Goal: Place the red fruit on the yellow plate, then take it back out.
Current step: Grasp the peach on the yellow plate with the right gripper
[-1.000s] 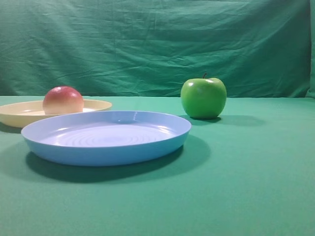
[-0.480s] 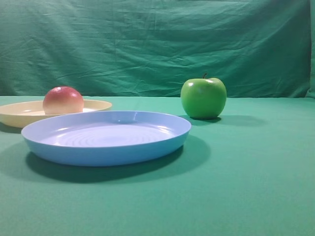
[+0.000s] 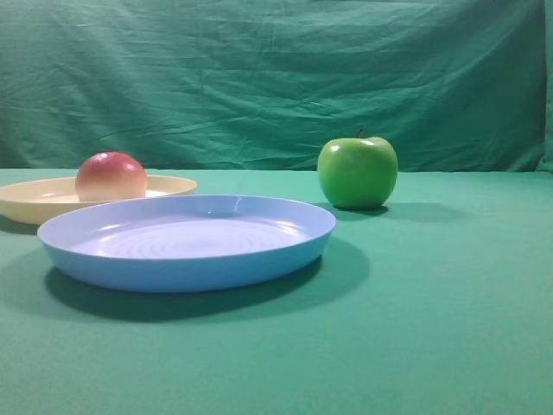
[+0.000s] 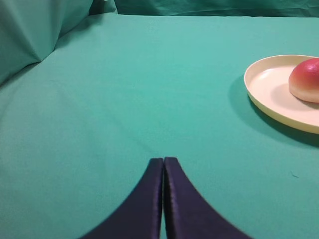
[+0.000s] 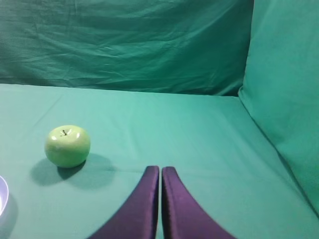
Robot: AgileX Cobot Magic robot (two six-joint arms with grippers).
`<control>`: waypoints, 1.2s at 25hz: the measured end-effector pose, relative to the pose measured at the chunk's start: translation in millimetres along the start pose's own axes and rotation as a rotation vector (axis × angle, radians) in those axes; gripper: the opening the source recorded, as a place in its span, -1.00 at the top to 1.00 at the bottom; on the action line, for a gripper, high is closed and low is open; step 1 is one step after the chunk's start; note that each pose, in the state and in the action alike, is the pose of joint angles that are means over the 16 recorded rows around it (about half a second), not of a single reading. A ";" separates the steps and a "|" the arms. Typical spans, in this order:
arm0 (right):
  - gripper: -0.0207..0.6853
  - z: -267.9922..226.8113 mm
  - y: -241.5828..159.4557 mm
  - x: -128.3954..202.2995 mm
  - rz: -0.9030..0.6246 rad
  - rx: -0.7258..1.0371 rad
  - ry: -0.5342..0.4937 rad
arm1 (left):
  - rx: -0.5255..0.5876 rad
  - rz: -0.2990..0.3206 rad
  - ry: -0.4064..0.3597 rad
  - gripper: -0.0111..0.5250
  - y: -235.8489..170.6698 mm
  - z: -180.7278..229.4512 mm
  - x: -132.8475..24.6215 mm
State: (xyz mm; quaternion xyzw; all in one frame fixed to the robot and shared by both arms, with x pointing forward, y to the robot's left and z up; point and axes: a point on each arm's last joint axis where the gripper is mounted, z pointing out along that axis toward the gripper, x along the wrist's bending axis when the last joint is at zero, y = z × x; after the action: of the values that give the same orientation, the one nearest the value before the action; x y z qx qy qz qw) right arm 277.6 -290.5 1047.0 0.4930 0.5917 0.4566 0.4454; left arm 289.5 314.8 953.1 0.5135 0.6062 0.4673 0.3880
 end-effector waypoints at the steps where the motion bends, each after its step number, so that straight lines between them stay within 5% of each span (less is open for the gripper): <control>1: 0.94 1.9 -7.6 0.4 0.001 0.001 -0.002 | 0.000 0.000 0.000 0.96 0.0 0.0 0.0; 15: 0.94 26.7 -80.8 3.9 0.022 0.092 -0.008 | 0.000 0.000 0.000 0.96 0.0 0.0 0.0; 30: 0.94 30.8 -96.7 5.6 0.057 0.141 -0.001 | 0.000 0.000 0.000 0.96 0.0 0.0 0.0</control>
State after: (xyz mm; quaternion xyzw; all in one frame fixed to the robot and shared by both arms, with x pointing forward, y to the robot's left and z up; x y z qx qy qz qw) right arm 289.9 -291.2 946.1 0.5399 0.6080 0.4259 0.3968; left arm 289.5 314.8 953.1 0.5135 0.6062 0.4673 0.3880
